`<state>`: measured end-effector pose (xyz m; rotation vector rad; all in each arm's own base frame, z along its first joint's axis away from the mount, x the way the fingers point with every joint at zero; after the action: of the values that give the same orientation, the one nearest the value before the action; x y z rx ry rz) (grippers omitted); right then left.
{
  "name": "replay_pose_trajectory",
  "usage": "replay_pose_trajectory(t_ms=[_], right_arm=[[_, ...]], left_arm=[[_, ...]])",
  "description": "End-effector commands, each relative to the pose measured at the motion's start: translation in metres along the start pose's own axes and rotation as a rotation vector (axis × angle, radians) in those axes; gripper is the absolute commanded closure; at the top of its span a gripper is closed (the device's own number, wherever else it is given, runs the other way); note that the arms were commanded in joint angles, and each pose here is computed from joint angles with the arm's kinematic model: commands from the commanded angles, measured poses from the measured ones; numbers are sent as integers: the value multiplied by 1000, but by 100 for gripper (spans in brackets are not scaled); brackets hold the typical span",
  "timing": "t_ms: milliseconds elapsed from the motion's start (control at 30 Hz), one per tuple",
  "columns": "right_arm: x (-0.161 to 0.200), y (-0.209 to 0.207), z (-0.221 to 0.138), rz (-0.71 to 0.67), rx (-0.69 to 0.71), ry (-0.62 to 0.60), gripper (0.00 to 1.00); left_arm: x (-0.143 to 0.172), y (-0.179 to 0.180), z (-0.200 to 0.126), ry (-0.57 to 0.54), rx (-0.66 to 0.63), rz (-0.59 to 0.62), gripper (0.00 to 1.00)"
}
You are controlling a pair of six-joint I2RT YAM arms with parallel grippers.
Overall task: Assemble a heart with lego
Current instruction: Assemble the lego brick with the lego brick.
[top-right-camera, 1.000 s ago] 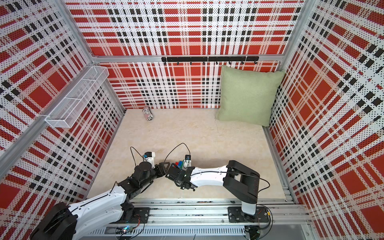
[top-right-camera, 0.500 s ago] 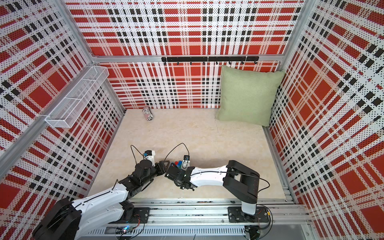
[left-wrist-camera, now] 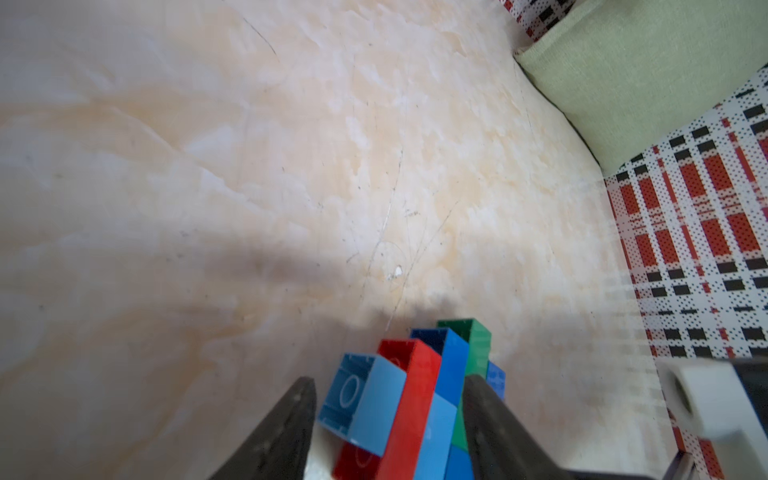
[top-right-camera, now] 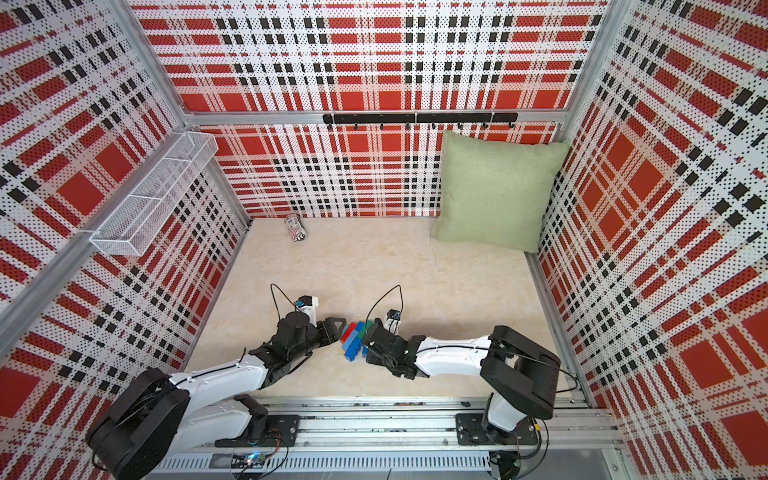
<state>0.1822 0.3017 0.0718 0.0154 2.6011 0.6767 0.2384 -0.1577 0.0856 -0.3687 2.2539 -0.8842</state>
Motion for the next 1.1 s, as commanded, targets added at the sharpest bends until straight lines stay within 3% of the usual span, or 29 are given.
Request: replay_pose_trajectory(t_ms=[0,300,433,833,1067], right_arm=[[-4,12,-2,35,-168,-6,61],[-6,15,-3,56,-273,-21,66],[-6,2,-9,93,-234,-44,65],[-6,15,6,121,-342,-33,67],[-1,17,18,147,-370,4,69]], left_arm=[[11,3,-7,20,13,-14,38],[30,-11,-19,81,59,-1,39],[41,5,-23,101,10,-1,39],[48,-6,-14,159,81,17,43],[37,-12,-3,129,64,48,44]])
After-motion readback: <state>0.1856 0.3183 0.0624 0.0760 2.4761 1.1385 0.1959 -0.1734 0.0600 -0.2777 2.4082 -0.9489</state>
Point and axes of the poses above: each gripper's point midway between its finger pads, its own z axis out along the fingers, its own y axis along the line the jaws close on, x = y × z, the point moved 4 cm from there along -z, back along the fingers, and after that the axes turned 7 degrees about -z, right-handed, at the moved point
